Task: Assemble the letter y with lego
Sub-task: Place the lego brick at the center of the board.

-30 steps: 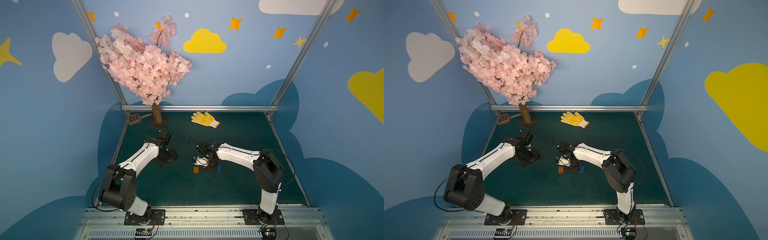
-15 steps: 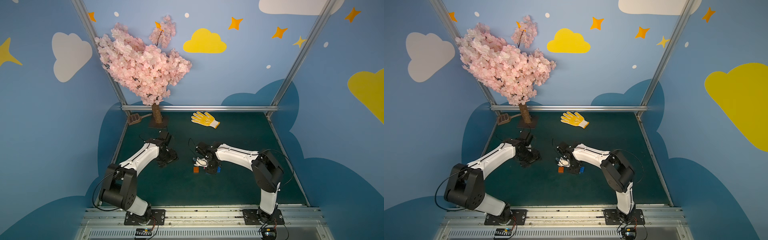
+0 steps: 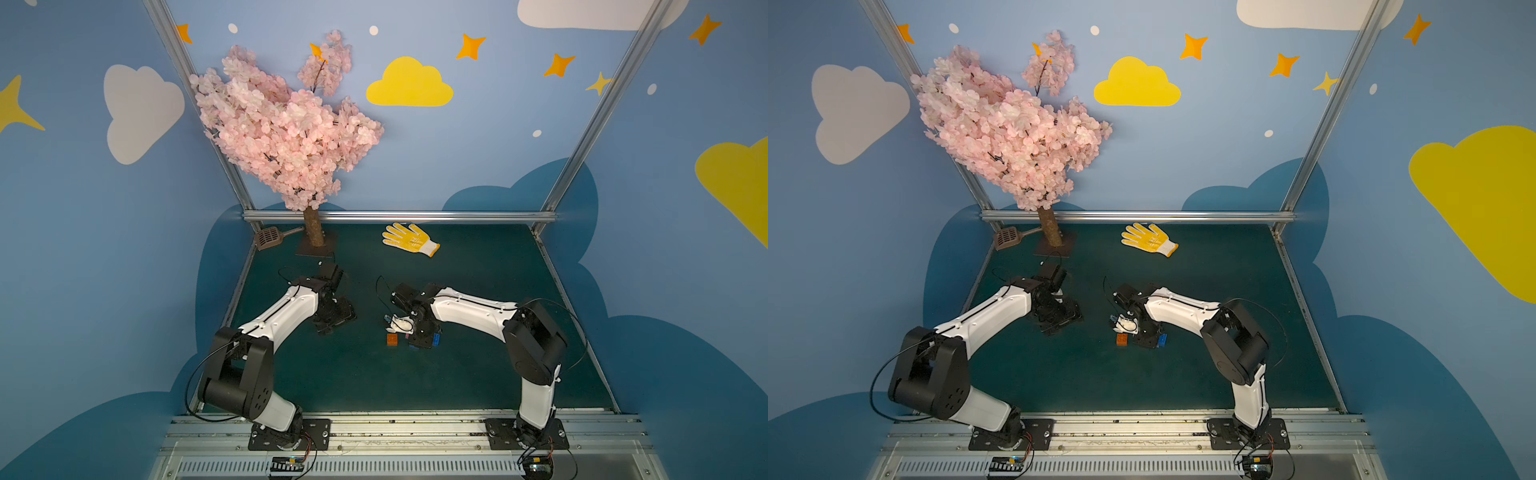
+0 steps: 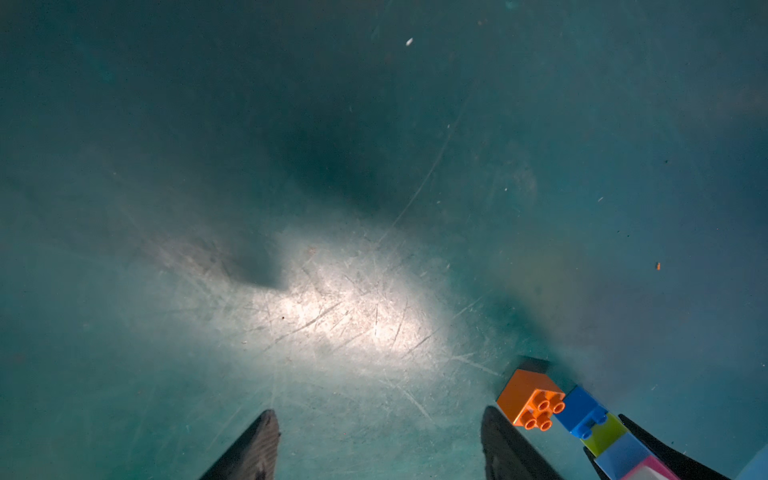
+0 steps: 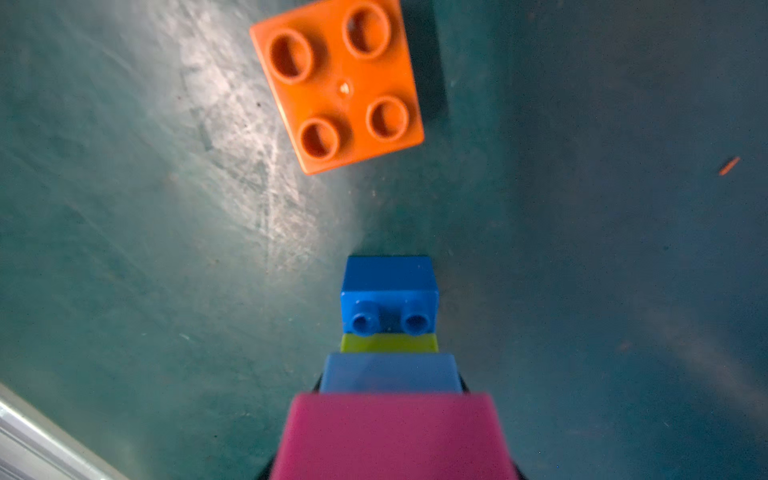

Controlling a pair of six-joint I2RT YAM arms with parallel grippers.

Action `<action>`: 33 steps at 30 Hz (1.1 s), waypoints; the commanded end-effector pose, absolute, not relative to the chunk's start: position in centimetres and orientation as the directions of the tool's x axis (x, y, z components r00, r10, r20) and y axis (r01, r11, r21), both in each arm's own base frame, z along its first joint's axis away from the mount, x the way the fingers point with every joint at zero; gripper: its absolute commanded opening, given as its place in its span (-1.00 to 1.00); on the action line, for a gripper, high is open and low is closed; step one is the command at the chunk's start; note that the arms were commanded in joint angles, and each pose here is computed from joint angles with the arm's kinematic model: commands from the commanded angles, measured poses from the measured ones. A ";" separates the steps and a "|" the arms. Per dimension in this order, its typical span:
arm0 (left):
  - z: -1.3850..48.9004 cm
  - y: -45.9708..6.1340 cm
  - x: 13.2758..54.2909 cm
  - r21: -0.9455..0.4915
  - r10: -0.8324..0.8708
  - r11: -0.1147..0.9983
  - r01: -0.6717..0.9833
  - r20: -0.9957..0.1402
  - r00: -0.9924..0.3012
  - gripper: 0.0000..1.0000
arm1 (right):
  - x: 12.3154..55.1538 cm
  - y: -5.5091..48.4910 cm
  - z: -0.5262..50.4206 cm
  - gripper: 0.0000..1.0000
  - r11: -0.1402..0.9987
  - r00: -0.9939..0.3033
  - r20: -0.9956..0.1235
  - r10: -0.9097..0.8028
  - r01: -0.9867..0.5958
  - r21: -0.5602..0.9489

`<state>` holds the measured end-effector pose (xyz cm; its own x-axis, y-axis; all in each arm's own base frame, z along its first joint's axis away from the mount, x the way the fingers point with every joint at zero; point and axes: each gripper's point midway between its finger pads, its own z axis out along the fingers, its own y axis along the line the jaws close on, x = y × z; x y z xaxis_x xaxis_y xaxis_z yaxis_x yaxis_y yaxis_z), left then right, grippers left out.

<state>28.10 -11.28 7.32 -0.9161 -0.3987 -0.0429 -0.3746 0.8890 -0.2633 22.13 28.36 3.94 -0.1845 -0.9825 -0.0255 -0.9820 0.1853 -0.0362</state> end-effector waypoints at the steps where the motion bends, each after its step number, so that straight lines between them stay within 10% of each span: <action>1: 7.0 -11.1 27.8 -0.251 -0.398 0.891 -0.379 -0.028 -0.917 0.54 | 21.1 29.2 2.7 -0.48 0.181 -0.182 -0.049 -0.982 -0.983 0.018; 33: 7.2 -10.7 27.8 -0.233 -0.373 0.907 -0.352 -0.055 -0.926 0.63 | 21.5 29.7 2.0 -0.37 0.194 -0.194 -0.022 -0.981 -0.981 0.030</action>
<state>28.16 -11.10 7.29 -0.9227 -0.3813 -0.0558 -0.3564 0.8994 -0.2532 22.06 28.70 3.86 -0.1878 -0.9820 -0.0203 -0.9820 0.1882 -0.0160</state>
